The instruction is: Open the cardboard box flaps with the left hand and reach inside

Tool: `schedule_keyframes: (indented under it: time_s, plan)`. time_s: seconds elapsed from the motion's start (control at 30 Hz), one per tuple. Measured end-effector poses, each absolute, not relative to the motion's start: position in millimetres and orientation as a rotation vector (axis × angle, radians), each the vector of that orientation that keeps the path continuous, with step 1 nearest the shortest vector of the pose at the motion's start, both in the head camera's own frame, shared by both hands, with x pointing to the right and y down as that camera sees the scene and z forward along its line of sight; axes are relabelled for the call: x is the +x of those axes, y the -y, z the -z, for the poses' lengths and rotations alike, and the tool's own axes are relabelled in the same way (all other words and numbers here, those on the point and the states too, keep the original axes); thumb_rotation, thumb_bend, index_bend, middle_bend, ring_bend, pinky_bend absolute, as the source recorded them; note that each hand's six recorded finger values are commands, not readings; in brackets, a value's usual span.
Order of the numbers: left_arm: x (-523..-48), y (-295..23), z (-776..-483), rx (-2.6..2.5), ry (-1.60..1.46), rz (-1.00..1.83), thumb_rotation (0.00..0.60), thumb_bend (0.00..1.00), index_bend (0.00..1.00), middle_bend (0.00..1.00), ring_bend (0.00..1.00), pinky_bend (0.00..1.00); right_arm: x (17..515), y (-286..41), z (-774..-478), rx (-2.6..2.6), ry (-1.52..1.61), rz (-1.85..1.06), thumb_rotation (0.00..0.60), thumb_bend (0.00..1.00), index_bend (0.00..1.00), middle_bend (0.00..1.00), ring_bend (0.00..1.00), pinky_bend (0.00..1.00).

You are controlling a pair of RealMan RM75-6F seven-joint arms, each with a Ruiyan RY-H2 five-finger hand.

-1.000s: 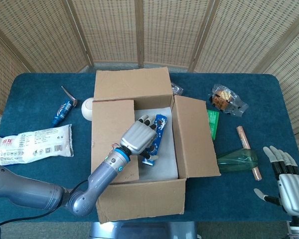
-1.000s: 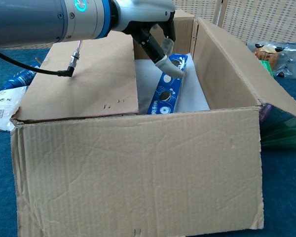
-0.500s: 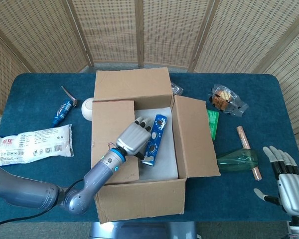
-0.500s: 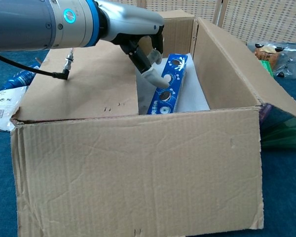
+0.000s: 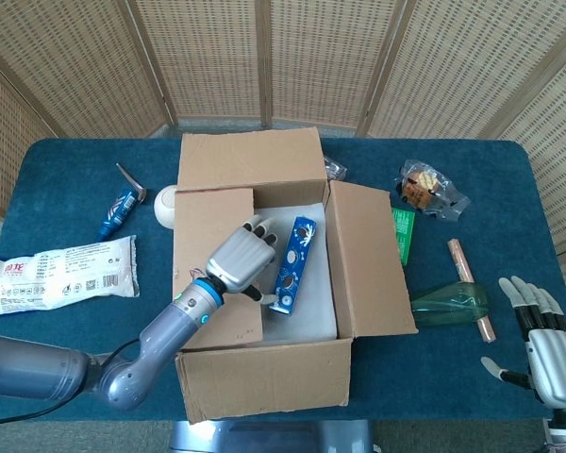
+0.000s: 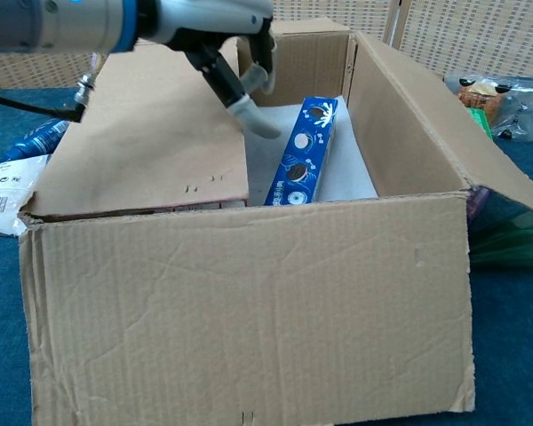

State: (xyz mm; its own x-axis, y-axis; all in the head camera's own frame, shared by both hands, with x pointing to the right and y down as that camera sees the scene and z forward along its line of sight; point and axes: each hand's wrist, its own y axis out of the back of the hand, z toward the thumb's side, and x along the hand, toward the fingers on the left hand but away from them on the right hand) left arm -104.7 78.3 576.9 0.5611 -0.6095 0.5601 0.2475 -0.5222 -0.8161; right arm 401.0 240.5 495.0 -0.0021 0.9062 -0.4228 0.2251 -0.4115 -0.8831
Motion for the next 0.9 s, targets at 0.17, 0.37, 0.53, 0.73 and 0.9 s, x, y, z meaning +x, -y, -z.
schedule_keyframes:
  time_s: [0.17, 0.37, 0.53, 0.73, 0.9]
  plan:
    - [-116.9, -73.8, -565.9, -1.805, -0.315, 1.113, 0.339, 0.0, 0.74, 0.32, 0.11, 0.13, 399.6, -241.2, -495.3, -1.677, 1.169, -1.453, 0.6, 0.0, 0.0, 0.0, 0.0, 0.0]
    - [-129.9, -68.1, -554.1, -1.788, -0.347, 1.113, 0.338, 0.0, 0.72, 0.29, 0.11, 0.13, 397.7, -242.3, -496.7, -1.676, 1.158, -1.456, 0.6, 0.0, 0.0, 0.0, 0.0, 0.0]
    - [-127.6, -65.8, -555.3, -1.815, -0.381, 1.093, 0.337, 0.0, 0.64, 0.23, 0.08, 0.13, 395.9, -242.9, -496.7, -1.674, 1.155, -1.453, 0.6, 0.0, 0.0, 0.0, 0.0, 0.0]
    - [-118.3, -71.0, -565.6, -1.852, -0.361, 1.087, 0.314, 0.0, 0.47, 0.08, 0.0, 0.07, 398.3, -241.7, -497.3, -1.671, 1.162, -1.459, 0.6, 0.0, 0.0, 0.0, 0.0, 0.0]
    - [-112.2, -75.1, -573.8, -1.854, -0.318, 1.1, 0.295, 0.0, 0.43, 0.02, 0.0, 0.02, 400.2, -240.5, -496.5, -1.671, 1.173, -1.458, 0.6, 0.0, 0.0, 0.0, 0.0, 0.0]
